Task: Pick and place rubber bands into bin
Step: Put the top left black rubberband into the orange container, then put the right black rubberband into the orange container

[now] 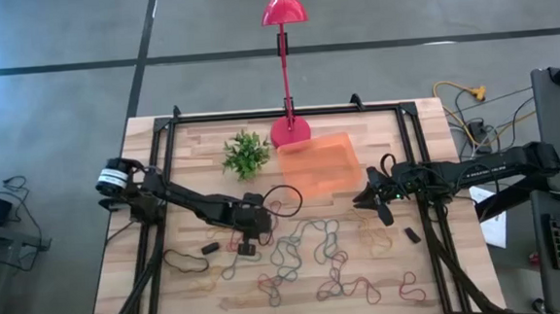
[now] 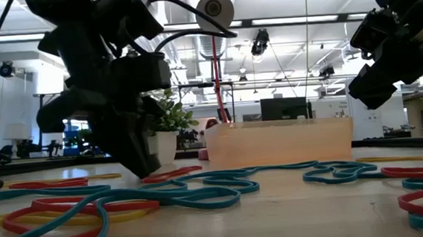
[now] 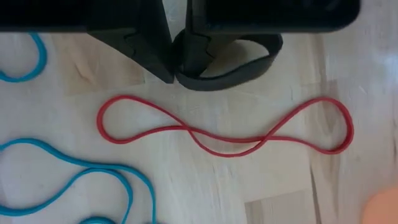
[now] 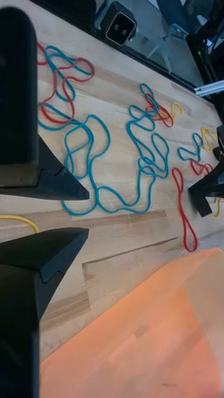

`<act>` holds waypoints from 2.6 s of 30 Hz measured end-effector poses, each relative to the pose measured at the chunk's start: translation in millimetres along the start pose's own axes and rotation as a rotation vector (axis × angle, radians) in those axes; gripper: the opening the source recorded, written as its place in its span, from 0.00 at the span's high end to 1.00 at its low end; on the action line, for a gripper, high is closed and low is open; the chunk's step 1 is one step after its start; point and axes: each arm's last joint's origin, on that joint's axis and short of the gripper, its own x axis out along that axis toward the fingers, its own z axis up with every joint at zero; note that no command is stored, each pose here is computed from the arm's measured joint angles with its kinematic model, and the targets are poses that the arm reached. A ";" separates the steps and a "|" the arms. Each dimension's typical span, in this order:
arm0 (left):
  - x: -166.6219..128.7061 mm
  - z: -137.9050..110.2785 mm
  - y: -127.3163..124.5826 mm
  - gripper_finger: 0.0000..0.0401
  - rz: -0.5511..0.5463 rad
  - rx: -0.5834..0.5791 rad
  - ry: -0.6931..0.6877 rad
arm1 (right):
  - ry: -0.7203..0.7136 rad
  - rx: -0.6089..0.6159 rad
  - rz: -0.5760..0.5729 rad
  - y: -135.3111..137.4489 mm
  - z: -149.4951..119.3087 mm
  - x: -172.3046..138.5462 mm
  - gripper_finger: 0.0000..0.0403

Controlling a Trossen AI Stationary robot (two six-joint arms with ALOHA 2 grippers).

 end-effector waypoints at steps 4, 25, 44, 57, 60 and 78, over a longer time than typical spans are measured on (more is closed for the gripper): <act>-6.5 9.2 0.4 1.00 0.001 -0.004 -0.038 | 0.000 0.000 0.000 0.0 0.0 0.0 0.82; -48.4 89.8 68.1 1.00 0.429 -0.043 -0.548 | 0.017 0.003 -0.010 -2.7 -6.4 0.9 0.82; -2.7 94.9 115.7 0.72 0.233 -0.153 -0.529 | -0.006 -0.014 -0.053 -3.8 -5.3 0.9 0.82; -32.8 101.6 111.5 0.60 0.219 -0.150 -0.490 | 0.111 0.027 0.149 1.5 -10.6 0.2 0.82; -40.0 96.9 101.3 0.60 0.181 -0.161 -0.424 | 0.200 0.081 0.180 2.8 -14.3 -1.3 0.82; -38.2 89.4 48.0 0.60 0.067 -0.100 -0.309 | 0.308 0.137 -0.032 51.3 19.7 -18.8 0.82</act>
